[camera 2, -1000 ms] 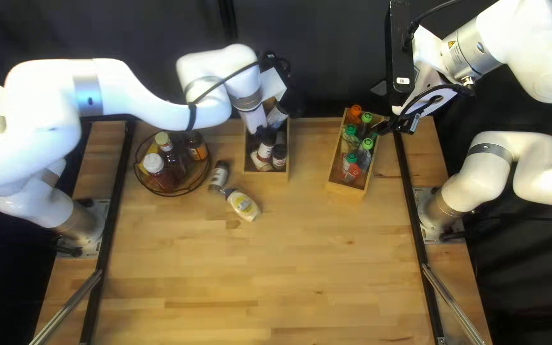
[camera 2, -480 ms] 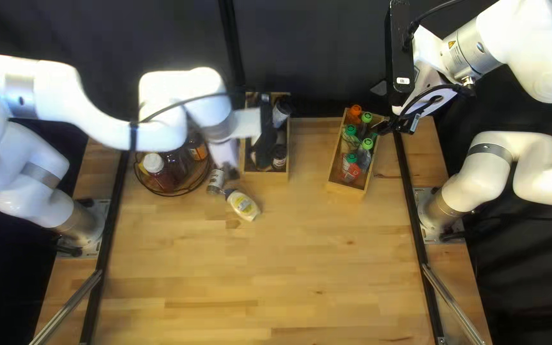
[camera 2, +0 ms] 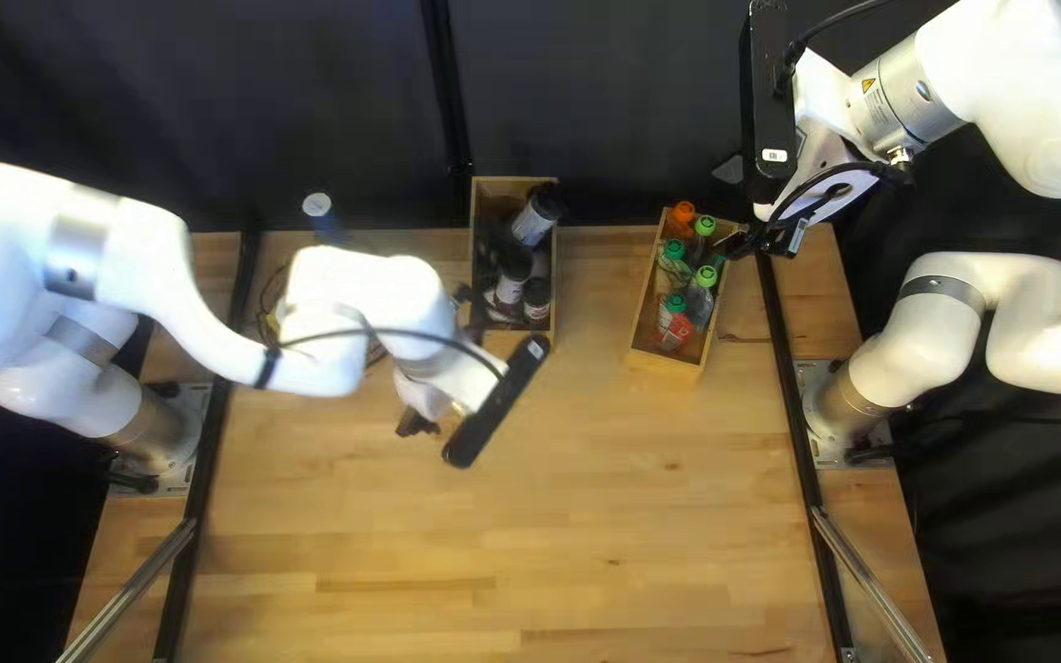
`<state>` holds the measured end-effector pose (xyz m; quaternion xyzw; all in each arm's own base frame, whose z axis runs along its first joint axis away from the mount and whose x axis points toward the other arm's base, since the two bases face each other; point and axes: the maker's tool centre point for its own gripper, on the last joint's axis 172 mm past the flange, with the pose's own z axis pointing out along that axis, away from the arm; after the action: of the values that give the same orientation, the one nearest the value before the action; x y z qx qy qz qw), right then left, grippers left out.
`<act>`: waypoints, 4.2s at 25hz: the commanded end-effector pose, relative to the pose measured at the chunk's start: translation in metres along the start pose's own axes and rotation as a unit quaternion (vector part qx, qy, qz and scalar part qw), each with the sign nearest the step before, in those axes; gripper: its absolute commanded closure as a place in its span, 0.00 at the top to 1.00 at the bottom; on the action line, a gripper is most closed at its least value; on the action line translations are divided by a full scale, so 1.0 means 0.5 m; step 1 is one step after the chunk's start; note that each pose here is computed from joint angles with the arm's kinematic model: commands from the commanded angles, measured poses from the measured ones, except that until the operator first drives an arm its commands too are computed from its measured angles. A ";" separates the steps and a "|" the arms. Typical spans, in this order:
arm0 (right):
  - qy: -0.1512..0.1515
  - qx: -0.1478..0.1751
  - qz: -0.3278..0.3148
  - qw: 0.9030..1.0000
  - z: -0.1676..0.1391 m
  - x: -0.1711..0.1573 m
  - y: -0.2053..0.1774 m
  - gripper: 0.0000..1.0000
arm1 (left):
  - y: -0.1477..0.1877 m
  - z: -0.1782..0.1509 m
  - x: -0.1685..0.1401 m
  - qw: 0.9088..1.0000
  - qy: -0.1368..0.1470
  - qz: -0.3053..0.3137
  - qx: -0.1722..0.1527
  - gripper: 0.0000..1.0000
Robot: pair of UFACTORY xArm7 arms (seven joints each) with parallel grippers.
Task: Separate condiments, baby food and spices and place it in 3 different racks/containers
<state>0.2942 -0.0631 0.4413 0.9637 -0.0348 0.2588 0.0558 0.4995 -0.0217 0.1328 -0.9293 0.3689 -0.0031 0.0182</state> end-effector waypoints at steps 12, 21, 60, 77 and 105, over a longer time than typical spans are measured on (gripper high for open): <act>0.000 0.000 0.000 1.000 0.000 0.000 0.000 1.00 | -0.061 0.151 -0.011 0.998 -0.027 0.058 0.001 1.00; 0.000 0.000 0.000 1.000 0.000 0.000 0.000 1.00 | -0.061 0.203 -0.021 0.998 -0.027 0.057 -0.008 1.00; 0.000 0.000 0.000 1.000 0.000 0.000 0.000 1.00 | 0.056 -0.171 0.029 0.999 0.031 0.019 0.033 0.00; 0.000 0.000 0.000 1.000 0.000 0.000 0.000 1.00 | 0.101 -0.153 0.081 0.988 0.088 -0.126 0.021 1.00; 0.000 0.000 0.000 1.000 0.000 0.000 0.000 1.00 | 0.532 0.069 0.333 0.994 0.009 -0.113 0.003 1.00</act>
<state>0.2942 -0.0631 0.4413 0.9637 -0.0348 0.2588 0.0558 0.4368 -0.3225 0.1041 -0.9674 0.2527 -0.0161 0.0028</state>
